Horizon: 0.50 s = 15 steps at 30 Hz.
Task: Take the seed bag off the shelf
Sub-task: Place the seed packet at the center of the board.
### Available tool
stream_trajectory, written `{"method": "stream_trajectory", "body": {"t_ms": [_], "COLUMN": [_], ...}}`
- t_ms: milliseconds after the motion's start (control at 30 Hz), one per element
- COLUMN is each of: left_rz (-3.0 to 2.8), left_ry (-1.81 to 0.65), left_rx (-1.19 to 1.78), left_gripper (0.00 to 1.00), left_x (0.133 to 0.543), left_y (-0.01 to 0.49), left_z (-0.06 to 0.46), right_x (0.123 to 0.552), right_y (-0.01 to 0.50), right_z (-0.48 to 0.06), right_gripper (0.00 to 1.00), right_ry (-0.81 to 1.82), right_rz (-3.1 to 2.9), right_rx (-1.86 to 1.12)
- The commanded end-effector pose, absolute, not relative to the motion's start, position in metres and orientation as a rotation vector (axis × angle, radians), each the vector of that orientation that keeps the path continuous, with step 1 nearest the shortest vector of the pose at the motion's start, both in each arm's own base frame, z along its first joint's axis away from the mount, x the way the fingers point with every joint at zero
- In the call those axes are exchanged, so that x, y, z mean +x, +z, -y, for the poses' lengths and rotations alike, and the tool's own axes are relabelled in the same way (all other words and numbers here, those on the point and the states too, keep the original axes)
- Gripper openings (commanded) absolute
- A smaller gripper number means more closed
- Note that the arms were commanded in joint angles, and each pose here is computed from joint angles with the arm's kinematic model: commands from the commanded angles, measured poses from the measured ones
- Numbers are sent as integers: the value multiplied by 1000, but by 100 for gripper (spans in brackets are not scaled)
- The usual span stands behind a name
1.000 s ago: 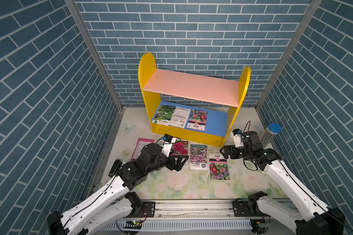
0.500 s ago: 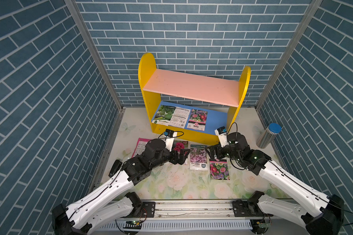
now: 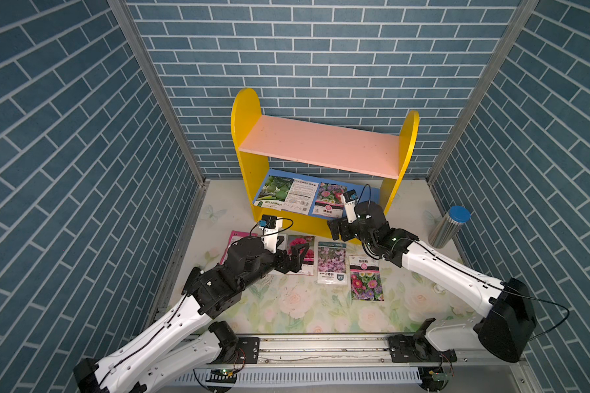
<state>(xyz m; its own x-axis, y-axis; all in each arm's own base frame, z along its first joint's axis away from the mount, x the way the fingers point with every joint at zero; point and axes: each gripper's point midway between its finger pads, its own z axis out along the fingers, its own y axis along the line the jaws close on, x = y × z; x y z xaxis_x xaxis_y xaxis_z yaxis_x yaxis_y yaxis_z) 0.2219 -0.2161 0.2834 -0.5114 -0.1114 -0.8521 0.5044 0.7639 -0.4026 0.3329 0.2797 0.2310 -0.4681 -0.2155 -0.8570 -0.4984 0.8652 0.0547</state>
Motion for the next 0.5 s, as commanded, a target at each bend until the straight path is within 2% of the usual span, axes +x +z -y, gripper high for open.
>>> {"method": "stream_trajectory", "body": {"t_ms": [0,467], "left_rz": [-1997,-1996], "left_ry": [-766,-825], "left_rx": [281,221], "left_gripper": [100,100], "left_x": [222,217], "left_y": [272,262], "left_z": [212,210], "right_x": [358,442], "right_y": [246,212], "right_z": [-289,-308], "right_gripper": [97,95], "right_ry": [289,259], "right_rz": [-1989,-2047], "right_rx": [-531,-542]}}
